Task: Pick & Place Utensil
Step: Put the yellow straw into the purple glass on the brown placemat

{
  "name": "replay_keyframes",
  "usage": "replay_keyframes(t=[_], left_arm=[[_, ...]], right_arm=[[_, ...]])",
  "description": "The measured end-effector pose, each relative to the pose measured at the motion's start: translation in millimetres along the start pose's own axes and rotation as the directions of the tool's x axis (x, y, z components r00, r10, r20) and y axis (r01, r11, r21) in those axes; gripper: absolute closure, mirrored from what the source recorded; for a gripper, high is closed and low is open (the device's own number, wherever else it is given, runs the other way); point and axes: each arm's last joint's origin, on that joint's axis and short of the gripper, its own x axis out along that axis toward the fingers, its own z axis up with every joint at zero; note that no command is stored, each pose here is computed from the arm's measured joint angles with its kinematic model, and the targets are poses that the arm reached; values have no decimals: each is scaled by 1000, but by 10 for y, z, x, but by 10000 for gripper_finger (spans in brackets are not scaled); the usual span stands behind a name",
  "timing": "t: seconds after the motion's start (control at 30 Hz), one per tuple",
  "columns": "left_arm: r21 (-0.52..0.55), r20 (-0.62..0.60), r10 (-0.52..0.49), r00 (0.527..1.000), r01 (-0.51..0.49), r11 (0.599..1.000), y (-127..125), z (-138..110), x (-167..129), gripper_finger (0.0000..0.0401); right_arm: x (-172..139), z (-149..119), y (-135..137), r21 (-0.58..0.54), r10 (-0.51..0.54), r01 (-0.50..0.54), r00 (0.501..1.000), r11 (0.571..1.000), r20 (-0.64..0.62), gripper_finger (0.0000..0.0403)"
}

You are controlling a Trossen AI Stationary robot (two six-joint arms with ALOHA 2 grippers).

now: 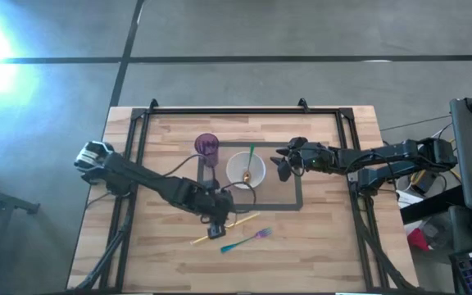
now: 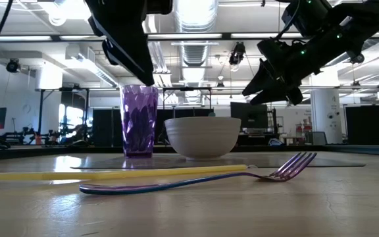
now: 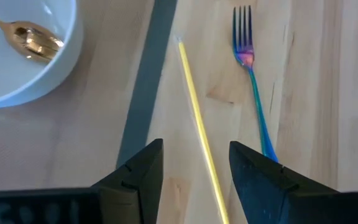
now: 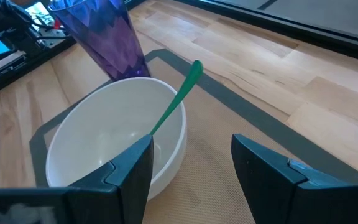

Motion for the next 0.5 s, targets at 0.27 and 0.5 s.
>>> replay_keyframes(t=[0.27, 0.5], left_arm=[[12, -29, 9, 1000, -9, 1000, -149, 108, 240, 227], [-16, -80, 44, 996, -45, 999, -215, 146, 504, 227]], right_arm=[[0, 0, 0, -6, -1, 1, 1000, 1000, 0, 193], [-5, -30, 2, -7, -6, 6, 1000, 1000, -23, 193]])
